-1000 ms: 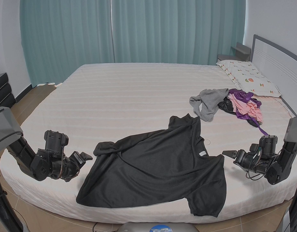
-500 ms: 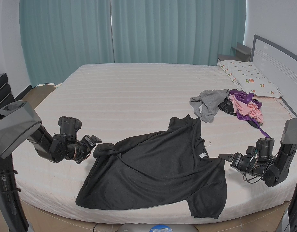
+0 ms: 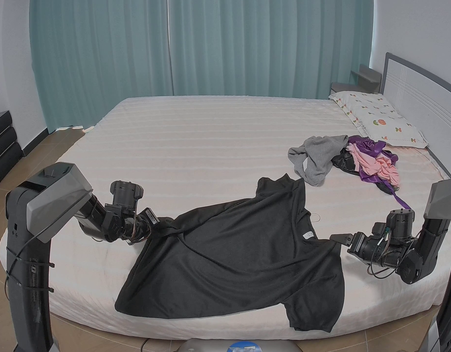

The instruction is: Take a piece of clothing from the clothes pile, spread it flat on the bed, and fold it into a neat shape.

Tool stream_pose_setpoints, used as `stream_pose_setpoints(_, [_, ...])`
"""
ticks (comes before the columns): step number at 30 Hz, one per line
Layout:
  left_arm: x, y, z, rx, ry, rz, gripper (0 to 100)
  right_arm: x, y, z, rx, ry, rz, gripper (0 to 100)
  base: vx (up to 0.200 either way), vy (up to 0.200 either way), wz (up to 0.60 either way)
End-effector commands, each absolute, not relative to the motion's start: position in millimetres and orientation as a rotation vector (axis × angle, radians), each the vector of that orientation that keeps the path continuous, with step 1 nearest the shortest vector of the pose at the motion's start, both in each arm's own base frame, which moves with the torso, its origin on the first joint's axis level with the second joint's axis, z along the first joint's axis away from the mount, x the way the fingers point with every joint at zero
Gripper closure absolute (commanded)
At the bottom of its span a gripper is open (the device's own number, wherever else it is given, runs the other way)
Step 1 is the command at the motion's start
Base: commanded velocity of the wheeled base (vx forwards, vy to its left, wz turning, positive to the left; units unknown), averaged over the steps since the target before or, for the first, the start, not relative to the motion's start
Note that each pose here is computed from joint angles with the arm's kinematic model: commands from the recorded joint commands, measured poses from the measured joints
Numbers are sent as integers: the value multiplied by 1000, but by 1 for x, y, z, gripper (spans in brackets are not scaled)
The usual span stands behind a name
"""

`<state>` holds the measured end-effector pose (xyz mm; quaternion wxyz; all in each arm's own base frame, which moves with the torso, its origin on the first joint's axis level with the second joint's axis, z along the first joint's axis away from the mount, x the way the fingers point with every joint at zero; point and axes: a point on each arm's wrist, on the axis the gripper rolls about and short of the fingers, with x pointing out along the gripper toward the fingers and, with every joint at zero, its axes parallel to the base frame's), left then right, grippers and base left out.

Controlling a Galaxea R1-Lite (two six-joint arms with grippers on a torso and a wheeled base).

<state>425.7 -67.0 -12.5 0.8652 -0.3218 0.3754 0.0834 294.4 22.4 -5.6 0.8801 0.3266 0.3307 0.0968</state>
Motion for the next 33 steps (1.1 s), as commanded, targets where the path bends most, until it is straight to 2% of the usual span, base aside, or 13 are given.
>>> stream_pose_setpoints(1, [435, -69, -21, -677, 775, 181, 100, 294, 23, -13, 682, 713, 195, 0, 0, 0, 0])
stream_pose_setpoints(8, [460, -66, -14, -711, 631, 276, 100, 293, 23, -17, 684, 729, 190, 0, 0, 0, 0])
stream_pose_setpoints(13, [488, -48, 15, -776, 483, 282, 100, 293, 24, -20, 684, 740, 191, 0, 0, 0, 0])
stream_pose_setpoints(22, [532, -33, 33, -810, 303, 244, 100, 291, 28, -26, 679, 767, 193, 0, 0, 0, 0])
stream_pose_setpoints(33, [551, -10, 19, -820, 244, 271, 100, 287, 27, -27, 666, 776, 185, 0, 0, 0, 0])
